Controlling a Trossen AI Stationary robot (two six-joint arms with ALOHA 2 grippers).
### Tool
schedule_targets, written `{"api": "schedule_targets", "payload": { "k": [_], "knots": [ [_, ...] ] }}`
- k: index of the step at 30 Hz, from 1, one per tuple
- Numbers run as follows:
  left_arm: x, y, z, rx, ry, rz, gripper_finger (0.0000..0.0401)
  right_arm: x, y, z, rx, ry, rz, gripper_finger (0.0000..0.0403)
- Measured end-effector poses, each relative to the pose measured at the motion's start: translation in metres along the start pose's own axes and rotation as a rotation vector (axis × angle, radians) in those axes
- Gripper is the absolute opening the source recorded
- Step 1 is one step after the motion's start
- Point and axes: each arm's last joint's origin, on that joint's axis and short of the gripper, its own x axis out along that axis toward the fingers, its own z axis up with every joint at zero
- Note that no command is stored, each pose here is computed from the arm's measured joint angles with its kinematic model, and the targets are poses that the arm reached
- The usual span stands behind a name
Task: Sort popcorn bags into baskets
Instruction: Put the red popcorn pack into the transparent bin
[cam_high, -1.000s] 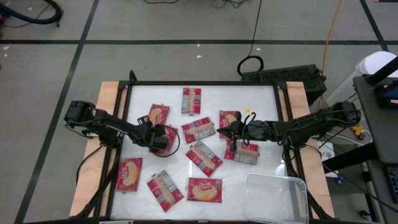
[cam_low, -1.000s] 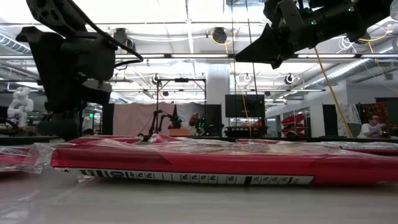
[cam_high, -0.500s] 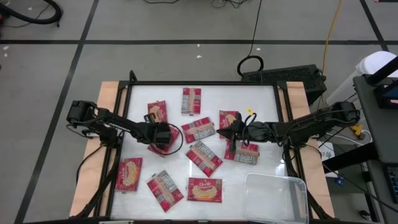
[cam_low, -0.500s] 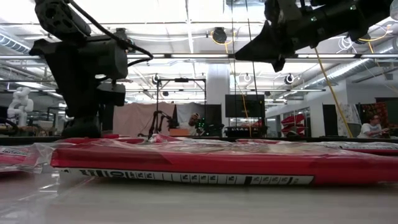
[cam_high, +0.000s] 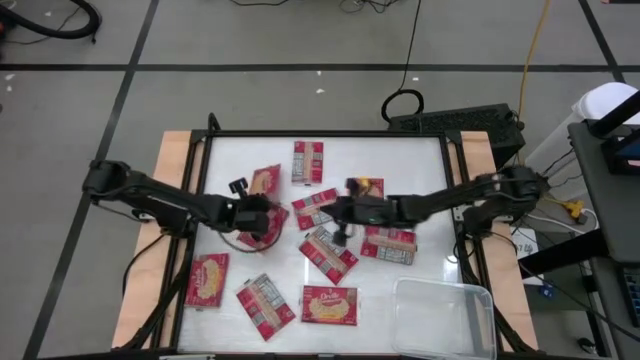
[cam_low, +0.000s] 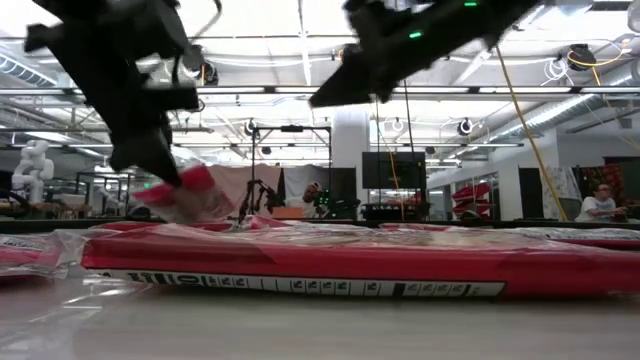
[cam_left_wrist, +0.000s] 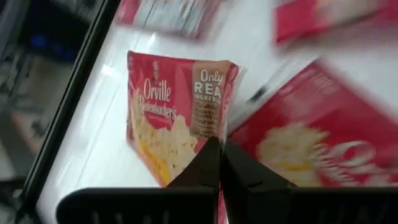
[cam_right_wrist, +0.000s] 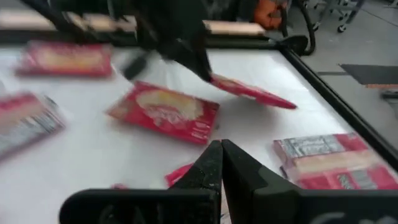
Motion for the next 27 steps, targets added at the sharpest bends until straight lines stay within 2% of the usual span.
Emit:
{"api": "schedule_targets", "payload": {
  "k": [6, 11, 19, 23, 27],
  "knots": [
    [-0.033, -0.006, 0.002, 0.032, -0.161, -0.095, 0.0001, 0.043, 0.000, 0.022, -0.163, 0.057, -0.007, 0.0008],
    [-0.046, -0.012, 0.002, 0.058, -0.231, -0.144, 0.0001, 0.058, 0.000, 0.030, -0.189, 0.088, 0.042, 0.0056],
    [-0.050, -0.017, 0.006, 0.048, -0.281, -0.172, 0.0001, 0.065, 0.012, 0.023, -0.155, 0.104, 0.153, 0.0161],
    [-0.051, -0.019, 0.009, 0.045, -0.315, -0.194, 0.0001, 0.075, 0.018, 0.011, -0.170, 0.127, 0.110, 0.0195],
    [-0.053, -0.020, 0.013, 0.041, -0.350, -0.216, 0.0001, 0.084, 0.020, 0.000, -0.187, 0.150, 0.065, 0.0206]
  ]
}}
